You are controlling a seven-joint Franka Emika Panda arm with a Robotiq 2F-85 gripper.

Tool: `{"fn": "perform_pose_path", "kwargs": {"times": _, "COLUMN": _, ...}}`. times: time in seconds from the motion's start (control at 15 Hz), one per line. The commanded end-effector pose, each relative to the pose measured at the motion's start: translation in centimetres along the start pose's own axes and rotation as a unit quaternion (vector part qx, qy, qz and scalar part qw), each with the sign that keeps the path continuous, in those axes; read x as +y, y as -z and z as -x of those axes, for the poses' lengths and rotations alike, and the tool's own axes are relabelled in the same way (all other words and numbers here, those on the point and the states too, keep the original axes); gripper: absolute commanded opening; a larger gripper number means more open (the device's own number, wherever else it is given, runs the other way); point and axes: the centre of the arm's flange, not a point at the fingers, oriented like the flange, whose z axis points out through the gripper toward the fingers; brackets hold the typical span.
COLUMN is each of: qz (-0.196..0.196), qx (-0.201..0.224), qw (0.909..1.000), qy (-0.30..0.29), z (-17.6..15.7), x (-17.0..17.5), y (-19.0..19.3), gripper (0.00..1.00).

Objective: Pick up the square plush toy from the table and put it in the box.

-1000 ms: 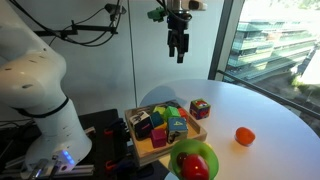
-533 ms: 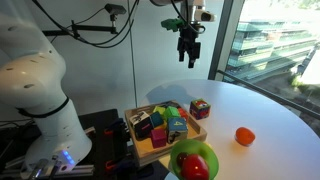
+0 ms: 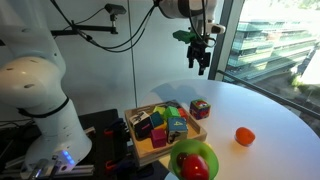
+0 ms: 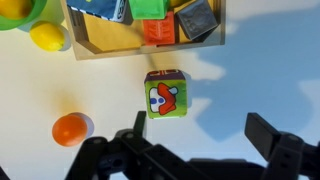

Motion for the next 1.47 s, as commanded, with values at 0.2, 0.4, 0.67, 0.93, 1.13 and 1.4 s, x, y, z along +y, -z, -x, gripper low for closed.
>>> {"fn": "perform_pose_path", "kwargs": {"times": 0.2, "qz": 0.018, "qx": 0.023, "qw": 0.9996, "qy": 0.002, "z": -4.4, "x": 0.0, "y": -2.6, "gripper": 1.00}}
{"fn": "perform_pose_path", "kwargs": {"times": 0.4, "qz": 0.030, "qx": 0.021, "qw": 0.9993, "qy": 0.002, "z": -5.2, "x": 0.6, "y": -4.0, "gripper": 1.00}}
{"fn": "perform_pose_path", "kwargs": {"times": 0.67, "qz": 0.039, "qx": 0.006, "qw": 0.9990, "qy": -0.020, "z": -5.9, "x": 1.0, "y": -4.6, "gripper": 1.00}}
{"fn": "perform_pose_path", "kwargs": {"times": 0.93, "qz": 0.028, "qx": 0.009, "qw": 0.9995, "qy": -0.011, "z": -5.0, "x": 1.3, "y": -5.3, "gripper": 1.00}}
{"fn": "perform_pose_path", "kwargs": {"times": 1.13, "qz": 0.028, "qx": 0.010, "qw": 0.9995, "qy": -0.012, "z": -5.0, "x": 1.2, "y": -5.2, "gripper": 1.00}}
{"fn": "perform_pose_path", "kwargs": {"times": 1.4, "qz": 0.028, "qx": 0.010, "qw": 0.9995, "qy": -0.014, "z": -5.0, "x": 1.2, "y": -5.2, "gripper": 1.00}}
